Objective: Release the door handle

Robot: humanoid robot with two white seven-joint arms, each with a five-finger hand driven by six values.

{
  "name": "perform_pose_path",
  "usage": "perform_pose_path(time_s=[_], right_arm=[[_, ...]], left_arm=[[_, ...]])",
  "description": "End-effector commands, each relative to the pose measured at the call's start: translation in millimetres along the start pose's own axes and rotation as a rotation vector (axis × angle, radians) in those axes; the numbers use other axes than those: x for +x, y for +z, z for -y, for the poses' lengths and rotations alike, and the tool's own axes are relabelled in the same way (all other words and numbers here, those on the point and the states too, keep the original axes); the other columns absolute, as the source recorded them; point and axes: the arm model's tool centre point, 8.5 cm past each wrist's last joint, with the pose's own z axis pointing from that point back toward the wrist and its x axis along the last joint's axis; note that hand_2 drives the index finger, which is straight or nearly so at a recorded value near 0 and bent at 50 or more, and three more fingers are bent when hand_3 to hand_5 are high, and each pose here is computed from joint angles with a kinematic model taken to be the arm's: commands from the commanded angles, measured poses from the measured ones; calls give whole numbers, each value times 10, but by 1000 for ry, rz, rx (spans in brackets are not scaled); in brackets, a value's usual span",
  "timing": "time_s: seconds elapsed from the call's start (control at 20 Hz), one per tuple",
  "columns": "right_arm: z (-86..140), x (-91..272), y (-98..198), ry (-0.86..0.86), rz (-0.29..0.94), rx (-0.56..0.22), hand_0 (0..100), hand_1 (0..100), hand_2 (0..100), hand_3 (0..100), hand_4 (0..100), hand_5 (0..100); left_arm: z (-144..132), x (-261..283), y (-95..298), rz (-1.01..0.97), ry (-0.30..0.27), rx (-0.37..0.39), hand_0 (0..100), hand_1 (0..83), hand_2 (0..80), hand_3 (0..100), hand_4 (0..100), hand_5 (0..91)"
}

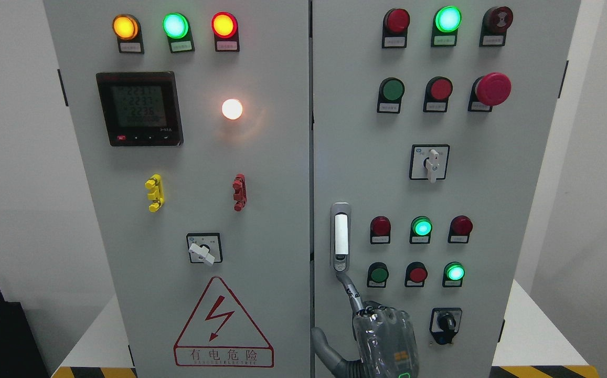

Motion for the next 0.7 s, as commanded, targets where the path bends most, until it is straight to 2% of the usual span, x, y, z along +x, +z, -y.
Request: perform_pose_path(time_s=[0.0, 0.35, 0.65], right_arm=[[37, -60, 75, -24, -32, -9, 377, 381, 583, 1000, 968, 1000], [109, -79, 43, -37, -26, -25, 419, 230, 744, 1000, 955, 1000], [158, -121, 34, -26, -33, -51, 410, 210, 819, 1000, 954, 993]], left_arm=[[-8, -56, 10, -15, 13, 4, 120, 389, 0, 0, 0, 0], [-8, -56, 10, -15, 13, 4, 120, 389, 0, 0, 0, 0], [2, -58, 8, -15, 13, 3, 120, 389, 0, 0, 0, 0]])
